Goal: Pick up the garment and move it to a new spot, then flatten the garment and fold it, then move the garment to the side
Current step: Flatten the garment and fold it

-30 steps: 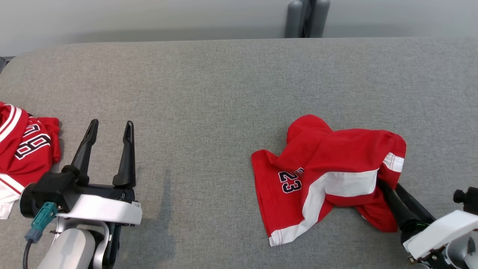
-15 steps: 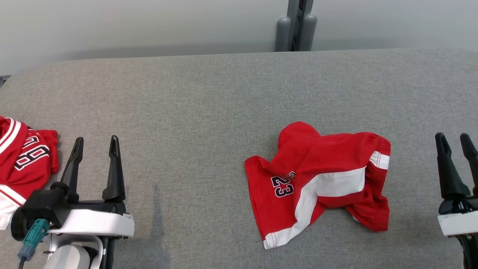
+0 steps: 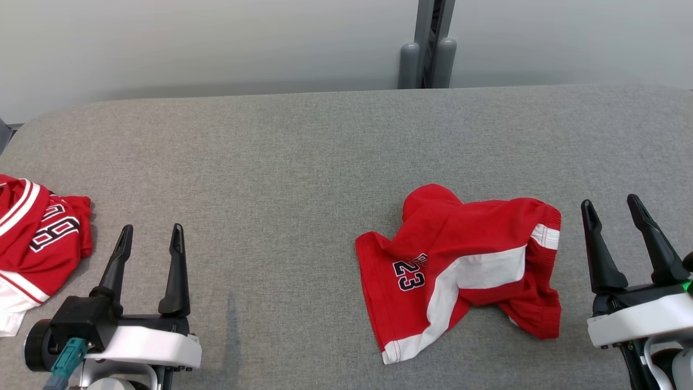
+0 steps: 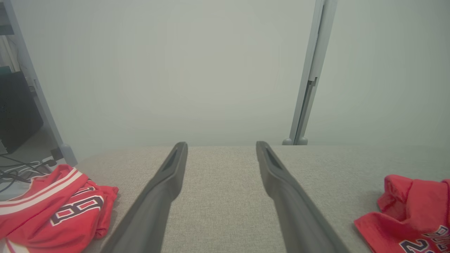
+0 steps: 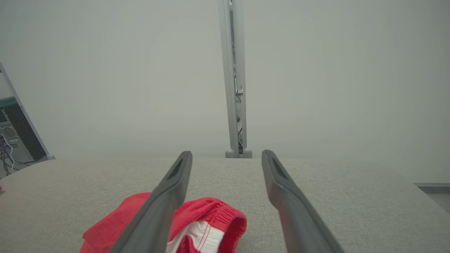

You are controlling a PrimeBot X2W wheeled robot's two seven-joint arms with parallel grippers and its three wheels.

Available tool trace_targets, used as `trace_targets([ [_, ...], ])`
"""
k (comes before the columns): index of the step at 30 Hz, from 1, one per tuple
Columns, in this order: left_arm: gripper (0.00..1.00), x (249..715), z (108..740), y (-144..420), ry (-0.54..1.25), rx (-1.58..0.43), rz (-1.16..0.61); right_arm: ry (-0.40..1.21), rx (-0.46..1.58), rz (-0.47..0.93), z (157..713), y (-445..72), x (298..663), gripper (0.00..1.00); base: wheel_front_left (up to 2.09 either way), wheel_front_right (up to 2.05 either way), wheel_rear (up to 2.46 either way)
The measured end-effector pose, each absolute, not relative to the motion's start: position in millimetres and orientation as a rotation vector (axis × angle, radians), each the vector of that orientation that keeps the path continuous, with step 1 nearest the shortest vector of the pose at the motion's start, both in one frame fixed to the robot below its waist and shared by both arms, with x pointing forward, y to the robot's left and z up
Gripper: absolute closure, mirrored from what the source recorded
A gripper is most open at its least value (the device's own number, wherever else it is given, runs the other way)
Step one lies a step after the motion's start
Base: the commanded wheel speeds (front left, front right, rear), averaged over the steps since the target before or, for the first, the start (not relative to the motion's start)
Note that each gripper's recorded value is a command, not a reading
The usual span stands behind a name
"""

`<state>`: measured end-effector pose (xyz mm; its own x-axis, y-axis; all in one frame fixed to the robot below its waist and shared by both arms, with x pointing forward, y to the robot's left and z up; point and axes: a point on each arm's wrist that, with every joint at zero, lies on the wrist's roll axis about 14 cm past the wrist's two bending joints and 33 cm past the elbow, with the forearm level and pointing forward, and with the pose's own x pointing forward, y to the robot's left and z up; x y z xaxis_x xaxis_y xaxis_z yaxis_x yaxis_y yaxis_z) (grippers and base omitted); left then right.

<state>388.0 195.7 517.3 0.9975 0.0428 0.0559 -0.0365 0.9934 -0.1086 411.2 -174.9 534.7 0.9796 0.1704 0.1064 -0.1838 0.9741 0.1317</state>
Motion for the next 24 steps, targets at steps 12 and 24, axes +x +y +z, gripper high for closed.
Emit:
trace_targets([
  [12,0.00,384,516,194,-0.047,-0.107,0.035,-0.079,0.132,0.176,533,-171,410,0.00,0.00,0.00,0.00],
  [24,0.00,381,472,106,0.184,-0.172,-0.260,-0.016,0.119,0.187,516,-169,416,0.00,0.00,0.00,0.00],
])
